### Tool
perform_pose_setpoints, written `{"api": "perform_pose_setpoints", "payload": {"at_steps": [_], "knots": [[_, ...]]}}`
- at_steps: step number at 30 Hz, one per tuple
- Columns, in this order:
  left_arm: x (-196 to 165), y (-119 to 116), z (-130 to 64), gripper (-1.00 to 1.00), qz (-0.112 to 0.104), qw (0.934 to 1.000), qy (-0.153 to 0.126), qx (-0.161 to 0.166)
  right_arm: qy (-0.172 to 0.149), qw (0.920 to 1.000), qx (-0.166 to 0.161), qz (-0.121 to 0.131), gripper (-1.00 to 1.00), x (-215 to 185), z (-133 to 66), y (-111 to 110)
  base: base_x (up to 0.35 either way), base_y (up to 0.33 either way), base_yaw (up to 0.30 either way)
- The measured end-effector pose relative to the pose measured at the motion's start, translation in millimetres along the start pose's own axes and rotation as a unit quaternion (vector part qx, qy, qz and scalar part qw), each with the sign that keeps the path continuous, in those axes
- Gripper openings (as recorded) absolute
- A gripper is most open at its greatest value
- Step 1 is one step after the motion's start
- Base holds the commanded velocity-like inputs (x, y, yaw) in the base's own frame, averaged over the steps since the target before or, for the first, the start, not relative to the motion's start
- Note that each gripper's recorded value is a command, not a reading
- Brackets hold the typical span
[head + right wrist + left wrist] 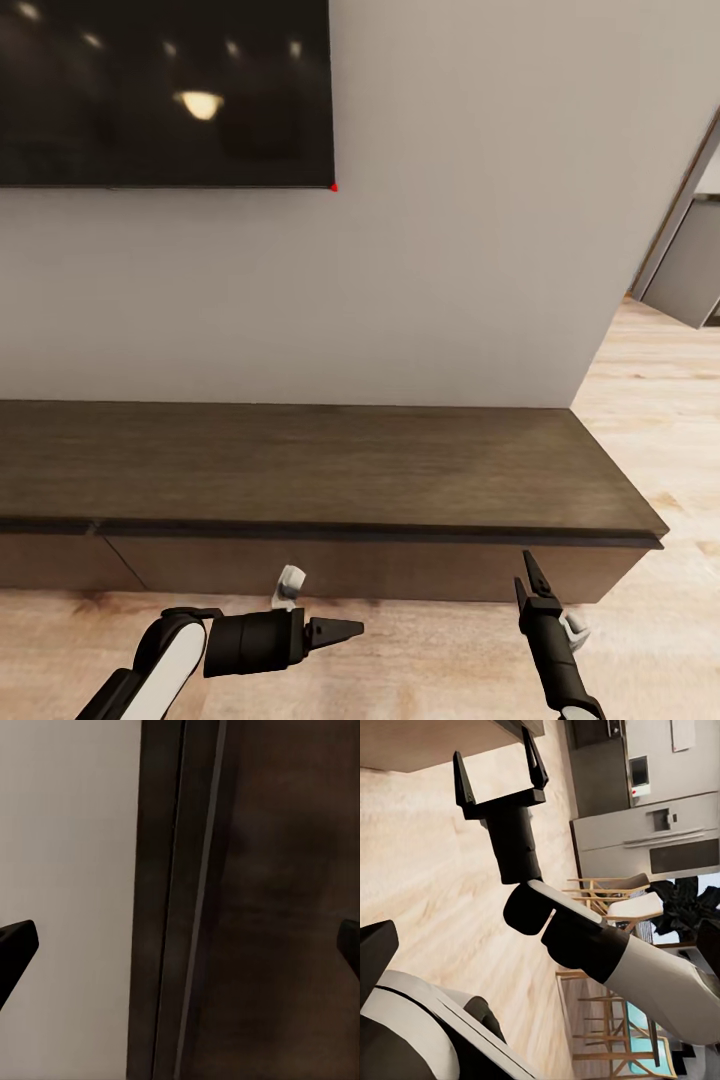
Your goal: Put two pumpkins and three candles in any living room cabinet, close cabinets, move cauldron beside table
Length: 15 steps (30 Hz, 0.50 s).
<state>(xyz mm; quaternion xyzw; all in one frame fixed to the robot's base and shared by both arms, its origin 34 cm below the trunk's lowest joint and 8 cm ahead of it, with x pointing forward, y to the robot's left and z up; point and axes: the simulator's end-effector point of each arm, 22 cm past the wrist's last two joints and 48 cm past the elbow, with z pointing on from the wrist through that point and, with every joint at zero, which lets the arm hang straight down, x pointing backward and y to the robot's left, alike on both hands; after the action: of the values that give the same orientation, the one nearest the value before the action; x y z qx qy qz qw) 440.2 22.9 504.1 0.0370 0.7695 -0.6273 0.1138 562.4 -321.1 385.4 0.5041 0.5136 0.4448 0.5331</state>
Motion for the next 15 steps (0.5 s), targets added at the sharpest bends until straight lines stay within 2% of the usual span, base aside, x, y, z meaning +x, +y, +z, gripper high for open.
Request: {"api": "perform_pose_setpoints", "payload": {"at_steps": [7, 15], "knots": [[0.1, 0.2, 0.0, 1.0, 0.0, 1.0, 0.0, 0.0, 0.0, 1.0, 0.002, 0.0, 1.0, -0.2, -0.2, -0.9, 0.001, 0.0, 0.0], [0.2, 0.4, 0.0, 1.0, -0.001, 1.0, 0.0, 0.0, -0.001, 1.0, 0.006, 0.0, 1.0, -0.6, -0.4, -3.0, 0.114, 0.0, 0.0]]}}
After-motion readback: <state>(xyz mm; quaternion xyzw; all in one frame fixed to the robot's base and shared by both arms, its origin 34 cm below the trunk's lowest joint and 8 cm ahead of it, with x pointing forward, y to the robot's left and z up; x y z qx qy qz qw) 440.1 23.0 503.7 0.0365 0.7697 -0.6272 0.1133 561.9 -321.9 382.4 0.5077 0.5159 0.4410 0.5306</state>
